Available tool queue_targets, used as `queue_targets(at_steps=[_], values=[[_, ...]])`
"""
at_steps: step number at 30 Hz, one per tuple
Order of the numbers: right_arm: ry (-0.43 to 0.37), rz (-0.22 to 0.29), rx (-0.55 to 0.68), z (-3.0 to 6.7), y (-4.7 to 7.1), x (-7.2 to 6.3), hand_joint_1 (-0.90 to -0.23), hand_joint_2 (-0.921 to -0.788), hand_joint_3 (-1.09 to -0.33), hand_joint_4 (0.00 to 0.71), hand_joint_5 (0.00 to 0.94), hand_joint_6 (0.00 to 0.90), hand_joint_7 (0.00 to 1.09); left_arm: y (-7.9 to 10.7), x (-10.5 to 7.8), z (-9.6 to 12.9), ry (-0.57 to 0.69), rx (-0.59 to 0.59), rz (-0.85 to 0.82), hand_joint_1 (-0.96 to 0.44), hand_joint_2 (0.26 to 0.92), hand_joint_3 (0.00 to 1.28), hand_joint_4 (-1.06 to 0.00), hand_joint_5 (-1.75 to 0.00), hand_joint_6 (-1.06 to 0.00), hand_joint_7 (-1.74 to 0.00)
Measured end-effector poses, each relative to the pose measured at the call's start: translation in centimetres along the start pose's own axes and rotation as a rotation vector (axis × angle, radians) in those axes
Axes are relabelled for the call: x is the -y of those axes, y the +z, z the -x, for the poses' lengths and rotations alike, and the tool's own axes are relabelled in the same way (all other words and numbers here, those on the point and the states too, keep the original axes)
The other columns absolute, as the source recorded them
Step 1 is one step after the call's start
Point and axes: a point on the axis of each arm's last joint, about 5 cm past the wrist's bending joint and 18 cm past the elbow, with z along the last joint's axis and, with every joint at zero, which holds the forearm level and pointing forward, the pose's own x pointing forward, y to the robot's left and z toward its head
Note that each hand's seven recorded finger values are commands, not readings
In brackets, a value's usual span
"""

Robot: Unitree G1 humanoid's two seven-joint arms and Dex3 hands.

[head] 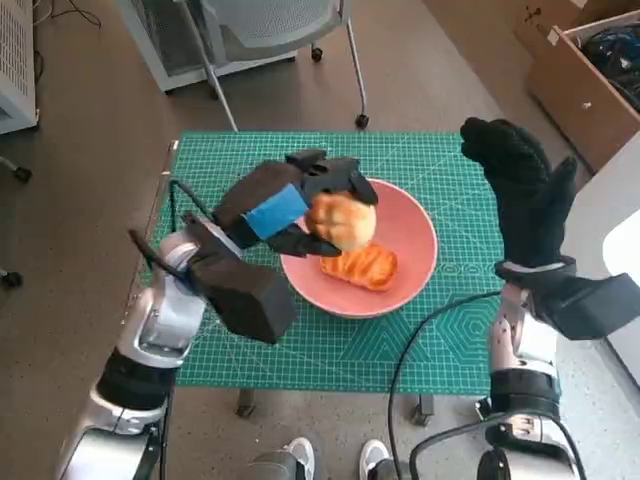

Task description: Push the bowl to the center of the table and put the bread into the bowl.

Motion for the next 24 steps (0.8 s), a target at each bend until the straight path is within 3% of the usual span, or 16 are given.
queue_targets(at_steps=[11, 24], values=[[-0.015, -0.005, -0.006, 0.07, 0.3, 0.0, -0.589, -0.921, -0.784, 0.207, 0.0, 0.053, 0.39, -1.4, 1.6, 0.0, -0.026, 0.021, 0.093, -0.79, 0.921, 0.4, 0.0, 0.0, 0.0, -0.26], [-0.021, -0.004, 0.026, -0.67, 1.2, -0.2, -0.594, -0.921, -0.779, 0.215, 0.004, 0.049, 0.4, -3.0, 2.0, 0.1, 0.021, 0.071, 0.403, -0.79, 0.921, 0.45, 0.0, 0.0, -0.01, -0.25]])
